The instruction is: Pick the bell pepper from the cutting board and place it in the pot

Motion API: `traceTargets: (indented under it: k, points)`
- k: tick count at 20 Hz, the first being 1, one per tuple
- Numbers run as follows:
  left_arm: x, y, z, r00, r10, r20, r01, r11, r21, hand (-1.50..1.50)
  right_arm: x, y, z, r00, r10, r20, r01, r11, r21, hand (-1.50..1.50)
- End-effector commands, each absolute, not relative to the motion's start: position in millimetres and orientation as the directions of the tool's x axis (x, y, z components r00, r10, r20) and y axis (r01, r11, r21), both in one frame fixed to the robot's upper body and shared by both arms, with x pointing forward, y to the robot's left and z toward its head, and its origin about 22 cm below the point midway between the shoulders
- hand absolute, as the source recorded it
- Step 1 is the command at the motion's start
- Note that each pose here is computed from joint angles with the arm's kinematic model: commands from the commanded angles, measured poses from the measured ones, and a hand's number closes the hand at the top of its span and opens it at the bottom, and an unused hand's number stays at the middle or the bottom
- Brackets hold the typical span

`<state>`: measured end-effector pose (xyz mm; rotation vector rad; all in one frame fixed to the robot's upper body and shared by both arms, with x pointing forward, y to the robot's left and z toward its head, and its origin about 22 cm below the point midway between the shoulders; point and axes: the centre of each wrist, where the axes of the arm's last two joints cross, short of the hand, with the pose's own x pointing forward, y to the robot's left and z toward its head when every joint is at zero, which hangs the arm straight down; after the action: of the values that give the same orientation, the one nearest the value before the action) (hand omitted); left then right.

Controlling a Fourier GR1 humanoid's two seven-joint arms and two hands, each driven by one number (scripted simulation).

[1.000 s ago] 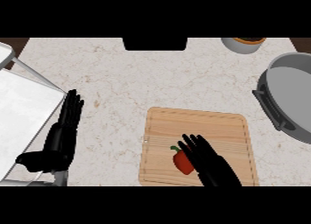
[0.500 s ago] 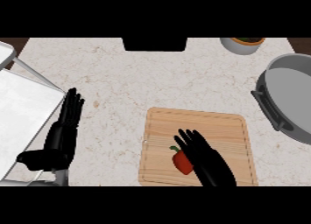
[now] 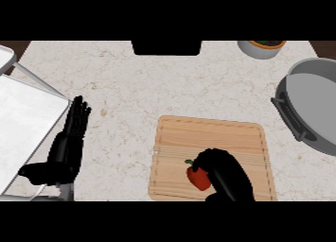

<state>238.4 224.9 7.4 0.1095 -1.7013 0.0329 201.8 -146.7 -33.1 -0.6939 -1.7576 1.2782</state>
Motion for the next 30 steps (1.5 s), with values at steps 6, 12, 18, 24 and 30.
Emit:
traceTargets:
  k: [6, 12, 18, 24, 30]
  points:
    - [238, 224, 2, -0.133, -0.070, 0.989, -0.087, 0.994, 0.059, 0.00, 242, -168, -50, -0.299, 0.917, 0.266, -0.212, 0.208, -0.955, 1.50]
    - [251, 215, 9, -0.136, -0.048, 0.990, -0.094, 0.995, 0.035, 0.00, 301, -176, 12, -0.213, 0.958, 0.193, -0.233, 0.142, -0.962, 1.50]
    - [239, 223, 4, -0.113, -0.031, 0.993, -0.095, 0.995, 0.020, 0.00, 272, -165, 34, -0.256, 0.936, 0.241, 0.013, 0.252, -0.968, 1.50]
    - [239, 223, 18, -0.137, -0.052, 0.989, -0.101, 0.994, 0.038, 0.00, 251, -155, 90, -0.238, 0.937, 0.255, 0.232, 0.310, -0.922, 1.50]
    - [243, 222, 14, -0.128, -0.059, 0.990, -0.107, 0.993, 0.045, 0.00, 241, -176, 119, -0.067, 0.978, 0.200, 0.356, 0.210, -0.911, 1.50]
